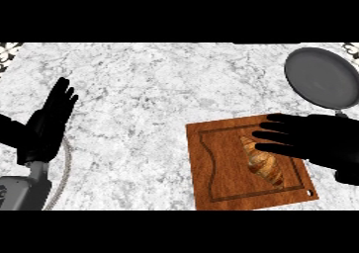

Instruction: Pick the croissant from the cutting board and place it in the pan

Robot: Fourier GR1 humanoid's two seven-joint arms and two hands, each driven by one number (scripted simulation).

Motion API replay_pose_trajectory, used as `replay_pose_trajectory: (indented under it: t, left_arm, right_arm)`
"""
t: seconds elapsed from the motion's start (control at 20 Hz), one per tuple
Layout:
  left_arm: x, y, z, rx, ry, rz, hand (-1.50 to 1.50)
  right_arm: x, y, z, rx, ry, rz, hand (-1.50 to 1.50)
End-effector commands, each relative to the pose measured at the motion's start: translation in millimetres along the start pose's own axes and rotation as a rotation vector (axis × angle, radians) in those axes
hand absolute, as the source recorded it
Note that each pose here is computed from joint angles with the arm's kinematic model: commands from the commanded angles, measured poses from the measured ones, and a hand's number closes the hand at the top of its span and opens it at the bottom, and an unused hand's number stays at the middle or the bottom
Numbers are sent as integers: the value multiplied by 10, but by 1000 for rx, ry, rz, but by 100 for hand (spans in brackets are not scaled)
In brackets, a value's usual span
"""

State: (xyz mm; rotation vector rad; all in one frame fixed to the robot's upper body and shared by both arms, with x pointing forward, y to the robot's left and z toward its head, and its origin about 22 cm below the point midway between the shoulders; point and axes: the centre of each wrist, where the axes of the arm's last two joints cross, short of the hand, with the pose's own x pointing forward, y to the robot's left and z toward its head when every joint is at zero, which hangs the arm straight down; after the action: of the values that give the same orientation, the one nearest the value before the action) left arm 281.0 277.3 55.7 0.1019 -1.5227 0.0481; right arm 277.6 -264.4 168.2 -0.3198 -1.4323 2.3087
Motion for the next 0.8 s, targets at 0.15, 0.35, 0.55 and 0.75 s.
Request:
replay_pose_trajectory:
  t: [0.15,0.35,0.55,0.75]
  left_arm:
    - [95,53,38,-1,1,-6,0]
    - [24,-57,20,-6,16,-6,0]
    - [15,-40,3,-5,1,-4,0]
    - [214,9,-32,12,4,-9,0]
  right_arm:
    - [233,78,-69,-25,-15,-6,-150]
    - [234,248,-257,38,41,8,-150]
    - [241,175,-200,31,93,5,-150]
    - [133,242,-502,30,98,-10,-150]
